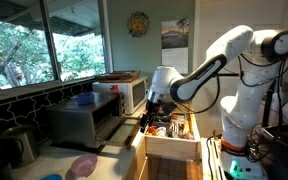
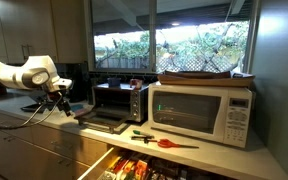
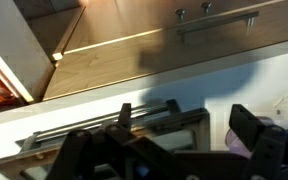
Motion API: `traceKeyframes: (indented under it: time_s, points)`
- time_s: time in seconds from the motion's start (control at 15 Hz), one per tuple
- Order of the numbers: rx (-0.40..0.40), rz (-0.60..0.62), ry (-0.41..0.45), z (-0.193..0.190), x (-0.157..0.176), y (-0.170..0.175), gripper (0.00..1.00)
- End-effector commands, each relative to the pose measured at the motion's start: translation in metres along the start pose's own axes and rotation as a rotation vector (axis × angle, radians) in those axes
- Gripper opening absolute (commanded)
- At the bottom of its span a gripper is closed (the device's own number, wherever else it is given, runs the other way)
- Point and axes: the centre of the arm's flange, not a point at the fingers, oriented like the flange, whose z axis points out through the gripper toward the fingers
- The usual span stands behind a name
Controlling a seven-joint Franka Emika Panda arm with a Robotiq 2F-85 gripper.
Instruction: Slightly pull the rack out of the oven
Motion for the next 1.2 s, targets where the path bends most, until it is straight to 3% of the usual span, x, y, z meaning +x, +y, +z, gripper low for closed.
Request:
traceKeyframes:
  time_s: [0.0,0.2,0.33,0.4,0.6,0.67,1.0,1.13]
  points:
    - [-0.147,0.065,0.113,-0.02,0.016,0.062,1.0]
    - [-0.221,0.193,0.184,-0.042,0.034,0.139,1.0]
    - [-0.191,0.331,0.181,-0.05,0.038,0.18,1.0]
    - [-0.198,0.245,0.166,-0.048,0.044,0.153,1.0]
    - [-0.199,0.317,0.171,-0.053,0.045,0.182,1.0]
    - [-0.171,0.188,0.096,-0.017,0.041,0.116,1.0]
    - [-0.242,-0.12,0.088,0.026,0.046,0.009,1.0]
    - [-0.265,-0.25,0.103,0.027,0.045,-0.004,1.0]
